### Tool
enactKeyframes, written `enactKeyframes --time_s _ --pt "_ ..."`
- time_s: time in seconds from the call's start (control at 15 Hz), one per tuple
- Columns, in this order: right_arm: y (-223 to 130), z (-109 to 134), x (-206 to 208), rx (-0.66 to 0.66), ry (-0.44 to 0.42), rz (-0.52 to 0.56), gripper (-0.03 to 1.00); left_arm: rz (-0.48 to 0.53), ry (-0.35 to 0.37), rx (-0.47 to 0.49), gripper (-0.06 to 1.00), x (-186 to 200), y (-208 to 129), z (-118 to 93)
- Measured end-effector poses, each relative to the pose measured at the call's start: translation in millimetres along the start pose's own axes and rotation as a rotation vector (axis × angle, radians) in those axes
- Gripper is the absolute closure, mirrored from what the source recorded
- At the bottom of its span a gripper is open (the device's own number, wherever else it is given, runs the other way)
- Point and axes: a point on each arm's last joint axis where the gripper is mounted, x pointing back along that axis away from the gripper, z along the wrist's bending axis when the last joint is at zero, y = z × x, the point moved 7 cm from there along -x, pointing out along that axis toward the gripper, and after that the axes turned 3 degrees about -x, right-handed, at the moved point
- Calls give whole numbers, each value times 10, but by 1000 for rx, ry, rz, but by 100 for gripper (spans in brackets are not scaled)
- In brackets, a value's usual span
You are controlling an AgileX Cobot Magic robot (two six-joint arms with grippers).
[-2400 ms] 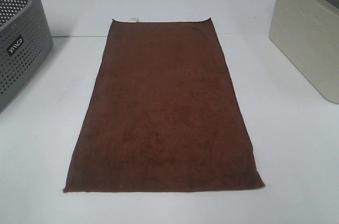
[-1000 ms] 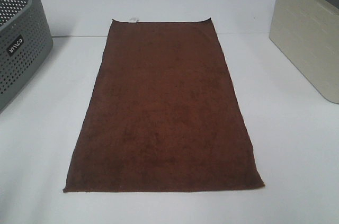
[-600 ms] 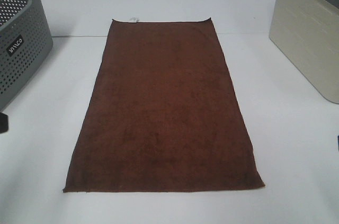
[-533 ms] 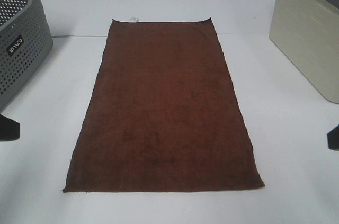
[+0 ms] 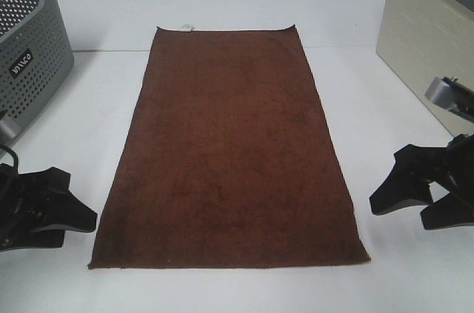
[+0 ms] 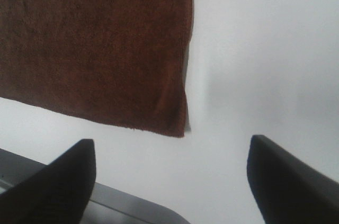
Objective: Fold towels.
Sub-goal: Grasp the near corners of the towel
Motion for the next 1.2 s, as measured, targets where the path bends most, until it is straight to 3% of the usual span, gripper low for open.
enactKeyframes --time_s 0.27,0.47,0.67,0.87,1.0,1.2 --pt "67 16 -343 -26 111 49 22 45 45 -44 34 -322 90 54" --pt "127 -33 -510 -48 132 41 22 53 61 -30 27 -410 141 106" --pt "192 -40 -635 -59 150 58 23 63 32 -13 27 -481 211 67" --pt "191 217 -817 8 176 114 25 101 -24 6 27 -568 232 -2" --pt "194 264 -886 -40 145 111 38 115 -38 6 37 -613 244 -23" --pt "228 178 -929 -111 90 91 76 121 -4 -20 72 -666 231 18"
